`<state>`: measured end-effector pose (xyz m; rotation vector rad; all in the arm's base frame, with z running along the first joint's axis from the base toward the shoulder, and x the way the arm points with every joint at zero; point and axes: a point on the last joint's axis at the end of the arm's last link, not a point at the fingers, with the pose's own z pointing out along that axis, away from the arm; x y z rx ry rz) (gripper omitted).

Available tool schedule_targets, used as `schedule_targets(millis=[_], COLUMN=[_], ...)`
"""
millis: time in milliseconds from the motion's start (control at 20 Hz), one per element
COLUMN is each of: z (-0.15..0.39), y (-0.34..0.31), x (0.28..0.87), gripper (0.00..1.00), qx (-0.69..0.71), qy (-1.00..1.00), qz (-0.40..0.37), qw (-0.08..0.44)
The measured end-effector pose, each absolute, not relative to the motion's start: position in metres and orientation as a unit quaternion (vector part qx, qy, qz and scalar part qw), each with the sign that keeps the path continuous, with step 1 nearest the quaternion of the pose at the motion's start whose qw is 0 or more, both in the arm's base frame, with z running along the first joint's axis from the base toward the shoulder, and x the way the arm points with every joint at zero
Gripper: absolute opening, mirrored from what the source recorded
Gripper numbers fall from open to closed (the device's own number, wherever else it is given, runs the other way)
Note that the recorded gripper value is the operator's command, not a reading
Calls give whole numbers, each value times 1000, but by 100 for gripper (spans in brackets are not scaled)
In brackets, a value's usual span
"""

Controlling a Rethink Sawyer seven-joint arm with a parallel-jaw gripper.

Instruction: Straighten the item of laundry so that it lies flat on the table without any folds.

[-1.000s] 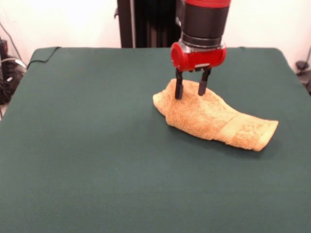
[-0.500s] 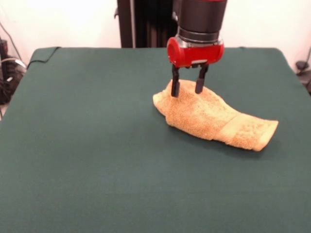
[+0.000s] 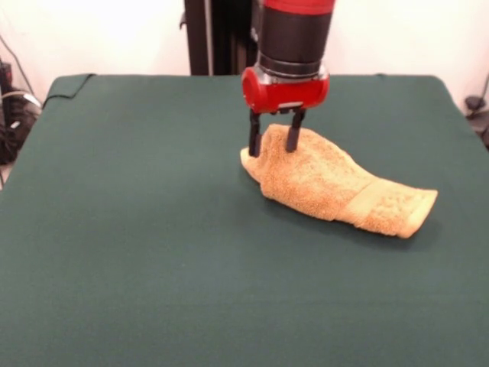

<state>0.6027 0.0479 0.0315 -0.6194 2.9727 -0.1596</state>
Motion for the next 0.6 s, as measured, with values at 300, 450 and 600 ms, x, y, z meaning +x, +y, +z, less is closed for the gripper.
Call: schedule_targets(millis=[300,450,600], z=[17,9,5], y=[28,20,20], x=[595,592,589], gripper=[100,100,100], qx=[-201,-200,-199], qy=[977,977,978], qz=[-54,-53,-50], qw=[44,43,43])
